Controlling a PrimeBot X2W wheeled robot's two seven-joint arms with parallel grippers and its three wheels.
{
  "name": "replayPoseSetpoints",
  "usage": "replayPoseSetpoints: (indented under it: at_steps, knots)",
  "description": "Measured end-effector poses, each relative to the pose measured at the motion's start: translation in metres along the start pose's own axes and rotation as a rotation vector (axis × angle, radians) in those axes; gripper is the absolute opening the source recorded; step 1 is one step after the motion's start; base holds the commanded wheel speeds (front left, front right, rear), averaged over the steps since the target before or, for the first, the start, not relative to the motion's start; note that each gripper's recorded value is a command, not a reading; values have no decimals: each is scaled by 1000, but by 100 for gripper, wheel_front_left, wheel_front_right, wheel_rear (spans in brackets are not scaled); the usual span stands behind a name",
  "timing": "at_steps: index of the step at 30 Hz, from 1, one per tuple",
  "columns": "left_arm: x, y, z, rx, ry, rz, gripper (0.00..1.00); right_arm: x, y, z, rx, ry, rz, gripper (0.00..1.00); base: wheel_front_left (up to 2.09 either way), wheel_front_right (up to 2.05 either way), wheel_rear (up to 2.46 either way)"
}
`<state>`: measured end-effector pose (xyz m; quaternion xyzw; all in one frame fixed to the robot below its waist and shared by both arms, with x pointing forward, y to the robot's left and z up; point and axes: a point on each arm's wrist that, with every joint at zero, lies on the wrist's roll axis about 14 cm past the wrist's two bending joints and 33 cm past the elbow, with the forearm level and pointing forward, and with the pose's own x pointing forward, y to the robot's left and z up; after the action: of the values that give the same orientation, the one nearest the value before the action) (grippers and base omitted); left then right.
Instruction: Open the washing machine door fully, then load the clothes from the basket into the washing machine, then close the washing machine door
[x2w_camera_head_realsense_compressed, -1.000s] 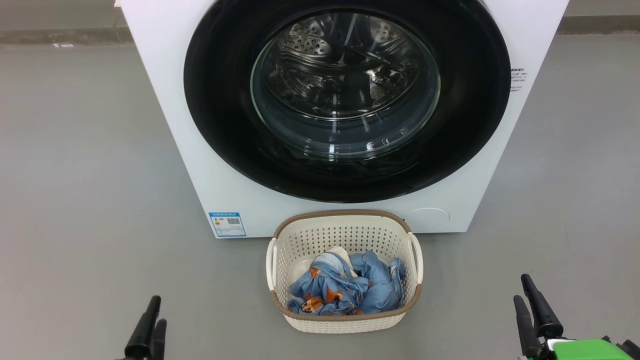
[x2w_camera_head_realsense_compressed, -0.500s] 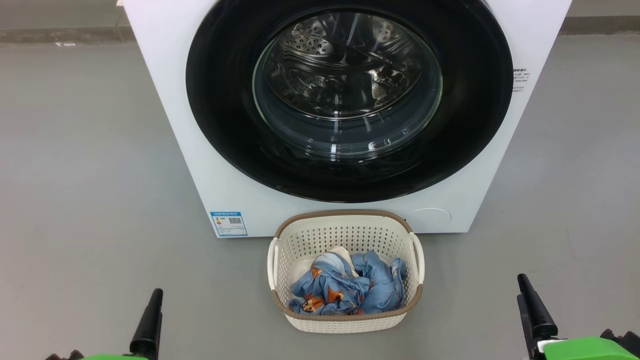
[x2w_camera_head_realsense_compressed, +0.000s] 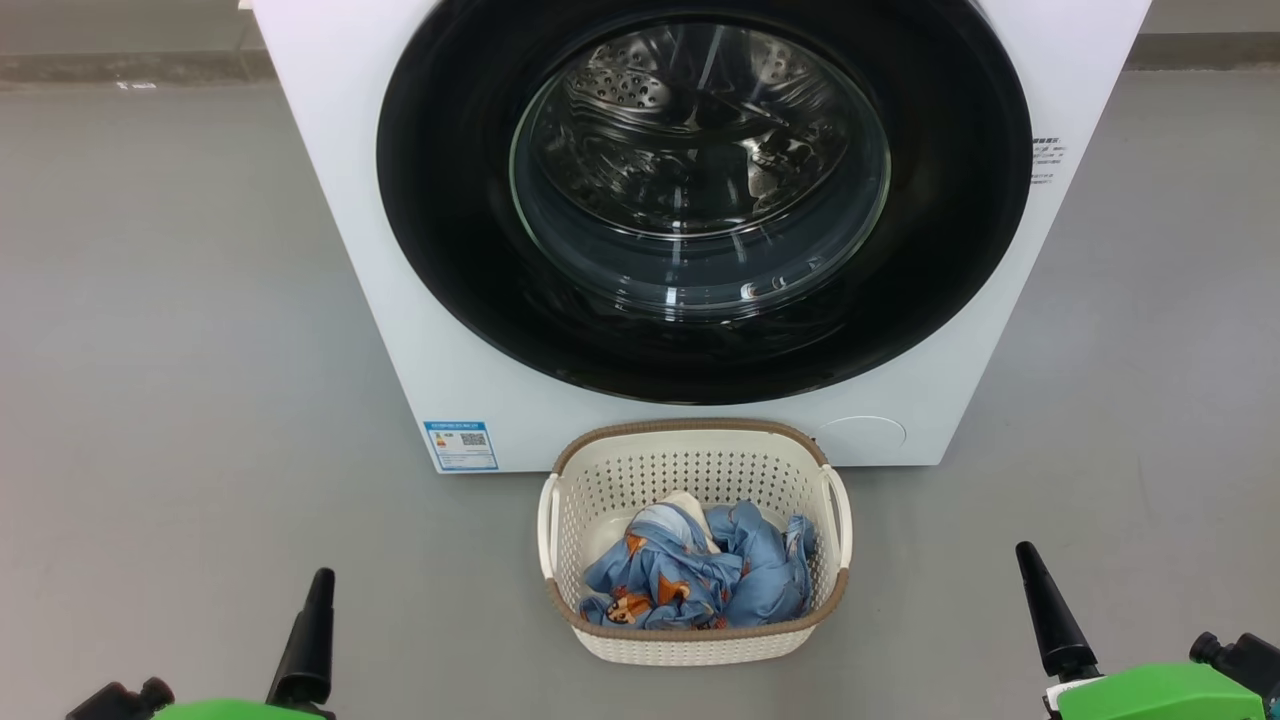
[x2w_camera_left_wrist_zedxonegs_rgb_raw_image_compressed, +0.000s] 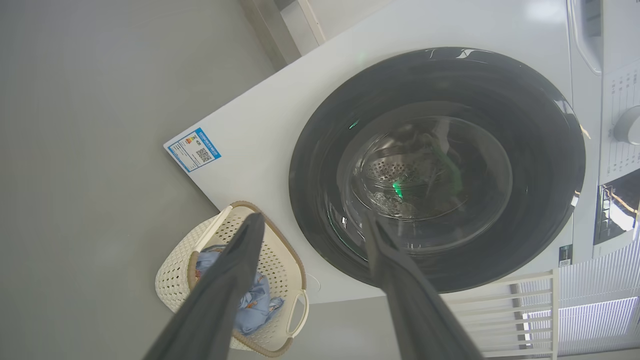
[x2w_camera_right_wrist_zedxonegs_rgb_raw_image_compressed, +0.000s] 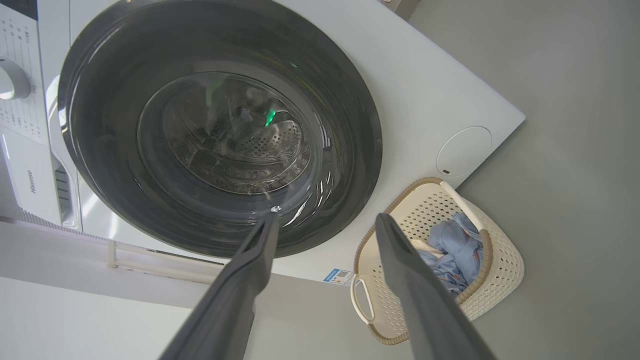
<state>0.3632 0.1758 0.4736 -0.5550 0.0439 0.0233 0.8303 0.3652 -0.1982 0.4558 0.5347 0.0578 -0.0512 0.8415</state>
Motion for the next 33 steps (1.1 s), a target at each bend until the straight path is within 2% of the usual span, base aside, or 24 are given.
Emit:
replayPoseSetpoints:
  at_steps: [33]
  knots:
    - [0,-19,2,447,-32,-79,100,0,-4,3,-411,-4,12,100,0,0,0]
